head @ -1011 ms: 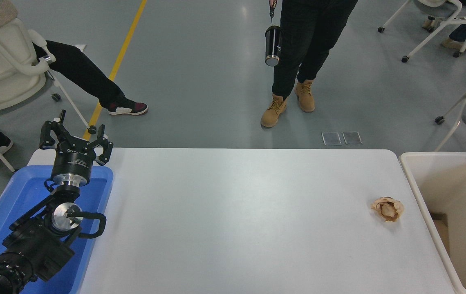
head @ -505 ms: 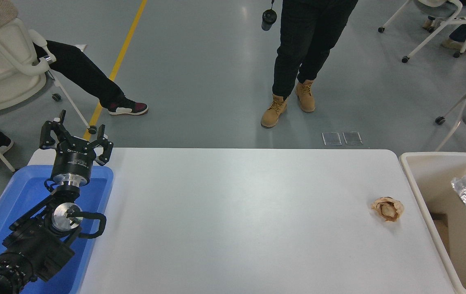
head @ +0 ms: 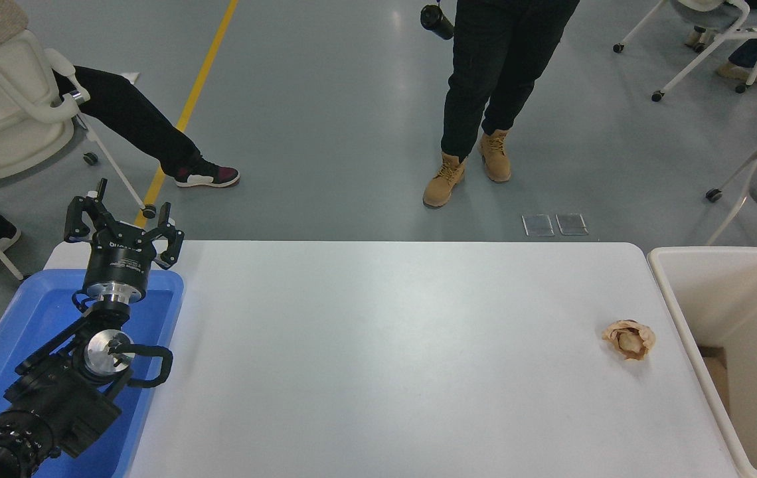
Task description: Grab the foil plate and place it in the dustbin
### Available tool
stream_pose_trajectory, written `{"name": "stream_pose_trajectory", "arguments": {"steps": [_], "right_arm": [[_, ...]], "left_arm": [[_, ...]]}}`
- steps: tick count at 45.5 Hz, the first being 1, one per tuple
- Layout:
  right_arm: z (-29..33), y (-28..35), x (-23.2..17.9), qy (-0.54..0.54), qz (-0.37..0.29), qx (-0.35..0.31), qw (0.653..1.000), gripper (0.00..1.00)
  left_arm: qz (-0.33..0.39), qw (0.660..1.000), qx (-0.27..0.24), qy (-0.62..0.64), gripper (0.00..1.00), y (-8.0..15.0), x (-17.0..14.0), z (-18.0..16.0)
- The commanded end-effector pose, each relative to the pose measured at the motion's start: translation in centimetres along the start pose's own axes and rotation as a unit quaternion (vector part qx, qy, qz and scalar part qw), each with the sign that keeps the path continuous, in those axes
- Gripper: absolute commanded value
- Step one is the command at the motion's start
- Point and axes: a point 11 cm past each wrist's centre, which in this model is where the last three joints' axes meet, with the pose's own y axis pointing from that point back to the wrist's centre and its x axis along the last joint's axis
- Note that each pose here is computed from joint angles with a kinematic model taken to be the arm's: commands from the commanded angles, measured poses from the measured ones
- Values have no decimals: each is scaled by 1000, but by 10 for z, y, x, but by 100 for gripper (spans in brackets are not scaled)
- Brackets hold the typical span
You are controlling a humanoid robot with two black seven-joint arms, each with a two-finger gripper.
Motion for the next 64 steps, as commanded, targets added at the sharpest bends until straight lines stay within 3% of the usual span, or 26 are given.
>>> {"name": "stream_pose_trajectory", "arguments": {"steps": [1,15,26,32,39,64], "right_arm": [[-86,19,29,82,7,77,994,100],[-207,91,51,121,-71,173,975,100],[-275,186,36,168,-200,245,934,100],[-279,240,22,222,-294,262,892,100],[-277,293,13,284,-356,280,845,100],[-231,396,5,377,-489,287,732,100]], "left_arm": [[0,1000,0,0,99,0,0,0],[-1,1000,0,0,99,-1,-1,0],[0,1000,0,1,99,0,0,-1],[0,1000,-1,0,99,0,0,1],[1,1000,0,0,99,0,0,0],[0,1000,0,-1,99,0,0,0]]}}
